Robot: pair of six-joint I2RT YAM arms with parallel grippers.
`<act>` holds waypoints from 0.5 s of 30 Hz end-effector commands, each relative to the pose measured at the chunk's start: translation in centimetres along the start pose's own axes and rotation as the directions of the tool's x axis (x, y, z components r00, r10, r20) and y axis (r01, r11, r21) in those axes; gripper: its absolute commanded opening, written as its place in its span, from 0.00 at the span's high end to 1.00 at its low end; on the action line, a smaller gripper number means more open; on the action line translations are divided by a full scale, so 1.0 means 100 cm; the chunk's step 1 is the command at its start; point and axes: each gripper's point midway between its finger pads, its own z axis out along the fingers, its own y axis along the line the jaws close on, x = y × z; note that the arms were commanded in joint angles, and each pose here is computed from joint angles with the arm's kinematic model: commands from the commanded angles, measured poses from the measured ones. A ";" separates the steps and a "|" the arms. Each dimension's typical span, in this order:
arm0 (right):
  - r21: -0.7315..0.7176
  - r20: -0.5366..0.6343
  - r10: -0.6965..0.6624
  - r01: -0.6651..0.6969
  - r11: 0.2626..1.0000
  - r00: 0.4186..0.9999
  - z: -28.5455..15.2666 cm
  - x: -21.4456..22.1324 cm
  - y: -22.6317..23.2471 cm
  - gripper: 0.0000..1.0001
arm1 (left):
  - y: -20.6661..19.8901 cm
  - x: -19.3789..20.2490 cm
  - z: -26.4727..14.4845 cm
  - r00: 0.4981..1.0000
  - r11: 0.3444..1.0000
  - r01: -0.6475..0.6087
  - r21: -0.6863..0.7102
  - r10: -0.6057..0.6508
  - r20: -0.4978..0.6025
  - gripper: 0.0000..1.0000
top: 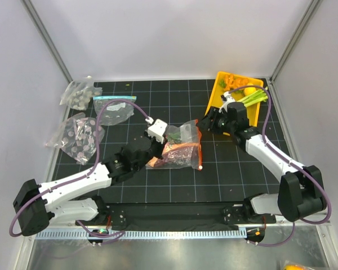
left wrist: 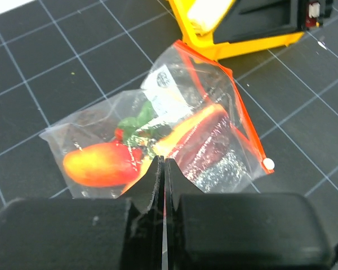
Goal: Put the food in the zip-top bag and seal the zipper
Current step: Adjust the zipper food storage bag at the center of the board.
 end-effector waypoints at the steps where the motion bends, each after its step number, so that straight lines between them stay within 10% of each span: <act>1: -0.018 0.017 -0.007 0.007 1.000 1.000 -0.004 -0.008 0.007 0.46 | -0.008 -0.009 0.000 1.000 0.999 0.022 0.037 -0.022 0.010 0.96; 15: 0.013 -0.104 -0.058 0.060 0.998 0.993 0.007 0.059 0.006 0.33 | -0.031 0.010 0.014 0.993 0.990 0.090 0.110 -0.081 -0.082 0.86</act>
